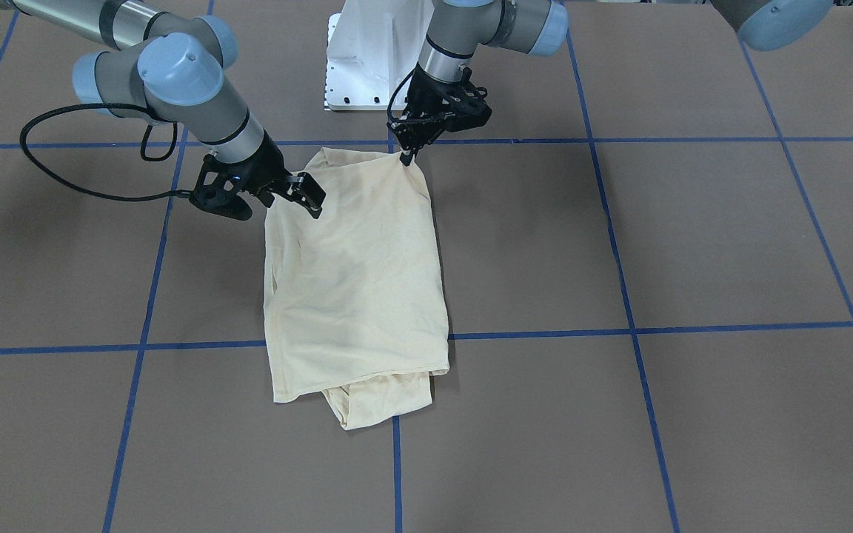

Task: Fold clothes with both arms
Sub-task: 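Move the right gripper down to the bundle's near side corner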

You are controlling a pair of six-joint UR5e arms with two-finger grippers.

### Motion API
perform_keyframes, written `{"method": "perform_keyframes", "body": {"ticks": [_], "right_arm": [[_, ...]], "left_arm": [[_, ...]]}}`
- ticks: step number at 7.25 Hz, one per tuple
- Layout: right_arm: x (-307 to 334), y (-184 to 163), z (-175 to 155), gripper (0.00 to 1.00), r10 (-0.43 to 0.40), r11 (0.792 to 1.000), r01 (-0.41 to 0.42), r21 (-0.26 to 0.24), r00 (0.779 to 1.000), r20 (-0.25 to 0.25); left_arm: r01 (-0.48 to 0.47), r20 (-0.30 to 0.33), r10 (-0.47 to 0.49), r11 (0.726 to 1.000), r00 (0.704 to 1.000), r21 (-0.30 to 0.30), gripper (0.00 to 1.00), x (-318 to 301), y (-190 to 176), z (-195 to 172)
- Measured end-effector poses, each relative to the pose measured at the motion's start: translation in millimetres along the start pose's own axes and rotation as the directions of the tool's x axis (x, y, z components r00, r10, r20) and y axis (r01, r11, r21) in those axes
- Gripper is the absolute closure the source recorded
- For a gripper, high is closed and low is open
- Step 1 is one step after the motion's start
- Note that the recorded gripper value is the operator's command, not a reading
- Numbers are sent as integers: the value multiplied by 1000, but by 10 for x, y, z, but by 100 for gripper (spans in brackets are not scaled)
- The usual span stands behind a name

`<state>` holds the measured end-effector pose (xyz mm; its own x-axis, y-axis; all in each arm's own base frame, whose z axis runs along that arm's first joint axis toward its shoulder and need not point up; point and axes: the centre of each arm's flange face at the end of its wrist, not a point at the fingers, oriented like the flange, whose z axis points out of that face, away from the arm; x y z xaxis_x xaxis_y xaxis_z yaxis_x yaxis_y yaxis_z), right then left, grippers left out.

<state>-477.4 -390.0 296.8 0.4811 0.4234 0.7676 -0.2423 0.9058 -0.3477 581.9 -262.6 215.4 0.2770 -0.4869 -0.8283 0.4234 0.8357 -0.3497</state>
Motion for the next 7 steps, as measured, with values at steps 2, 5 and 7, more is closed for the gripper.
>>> {"method": "perform_keyframes", "body": {"ticks": [2, 5, 7], "right_arm": [[-18, 403, 21, 0, 72, 997, -72, 10, 994, -79], [108, 887, 233, 0, 56, 997, -48, 54, 984, -171], [163, 996, 390, 0, 43, 997, -29, 69, 980, -197]], "left_arm": [[-1, 6, 1, 1000, 1000, 2, 100, -63, -26, 14], [1, -11, -1, 1000, 1000, -8, 100, -8, -4, -96], [1, -16, -1, 1000, 1000, -10, 100, 8, 5, -124]]}}
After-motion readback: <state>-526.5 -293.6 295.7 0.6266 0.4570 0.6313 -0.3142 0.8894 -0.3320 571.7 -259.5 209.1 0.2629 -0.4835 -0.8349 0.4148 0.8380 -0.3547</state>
